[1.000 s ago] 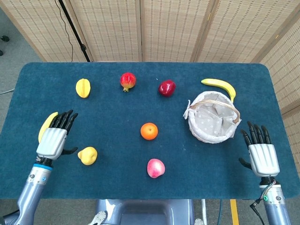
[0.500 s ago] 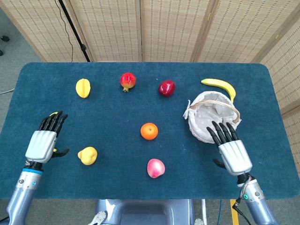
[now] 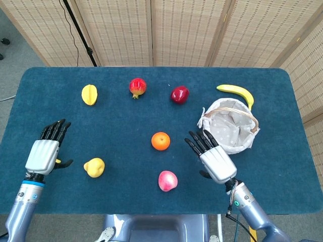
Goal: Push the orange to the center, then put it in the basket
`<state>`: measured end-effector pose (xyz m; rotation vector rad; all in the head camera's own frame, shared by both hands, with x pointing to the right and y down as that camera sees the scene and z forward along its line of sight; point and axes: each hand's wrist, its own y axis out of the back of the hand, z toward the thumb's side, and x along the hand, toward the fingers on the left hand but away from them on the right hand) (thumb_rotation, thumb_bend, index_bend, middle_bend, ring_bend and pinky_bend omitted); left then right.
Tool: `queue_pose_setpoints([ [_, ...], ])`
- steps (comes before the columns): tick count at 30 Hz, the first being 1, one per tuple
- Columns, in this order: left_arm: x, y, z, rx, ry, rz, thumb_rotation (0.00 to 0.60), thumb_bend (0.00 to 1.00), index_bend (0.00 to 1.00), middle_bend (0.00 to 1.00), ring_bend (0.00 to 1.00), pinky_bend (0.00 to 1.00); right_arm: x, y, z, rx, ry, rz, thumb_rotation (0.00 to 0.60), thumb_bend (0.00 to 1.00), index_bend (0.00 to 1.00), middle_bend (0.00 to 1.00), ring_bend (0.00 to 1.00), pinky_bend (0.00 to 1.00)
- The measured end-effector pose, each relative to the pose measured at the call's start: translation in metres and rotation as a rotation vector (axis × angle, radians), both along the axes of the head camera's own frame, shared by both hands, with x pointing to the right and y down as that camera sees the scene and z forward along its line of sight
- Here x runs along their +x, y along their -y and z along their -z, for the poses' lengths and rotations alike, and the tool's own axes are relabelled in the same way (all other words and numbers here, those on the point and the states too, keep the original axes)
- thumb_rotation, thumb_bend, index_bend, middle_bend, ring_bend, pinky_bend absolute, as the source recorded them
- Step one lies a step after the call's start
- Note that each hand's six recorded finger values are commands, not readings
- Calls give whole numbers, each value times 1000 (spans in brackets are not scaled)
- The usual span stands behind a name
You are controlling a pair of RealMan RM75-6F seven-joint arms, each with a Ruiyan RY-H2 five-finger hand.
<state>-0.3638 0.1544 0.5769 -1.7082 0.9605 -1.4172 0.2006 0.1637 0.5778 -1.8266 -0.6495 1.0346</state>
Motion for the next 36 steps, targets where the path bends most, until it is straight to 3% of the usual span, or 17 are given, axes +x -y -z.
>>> queue_pose_setpoints([
  [18, -8, -1, 0, -23, 18, 19, 600, 0, 0, 0, 0, 44, -88, 24, -58, -210, 68, 92, 600, 0, 0, 0, 0, 17],
  [27, -13, -2, -5, -42, 25, 31, 600, 0, 0, 0, 0, 44, -122, 44, -84, -272, 87, 88, 600, 0, 0, 0, 0, 17],
  [36, -17, -3, -7, -55, 28, 41, 600, 0, 0, 0, 0, 44, -133, 58, -112, -325, 76, 47, 600, 0, 0, 0, 0, 17],
])
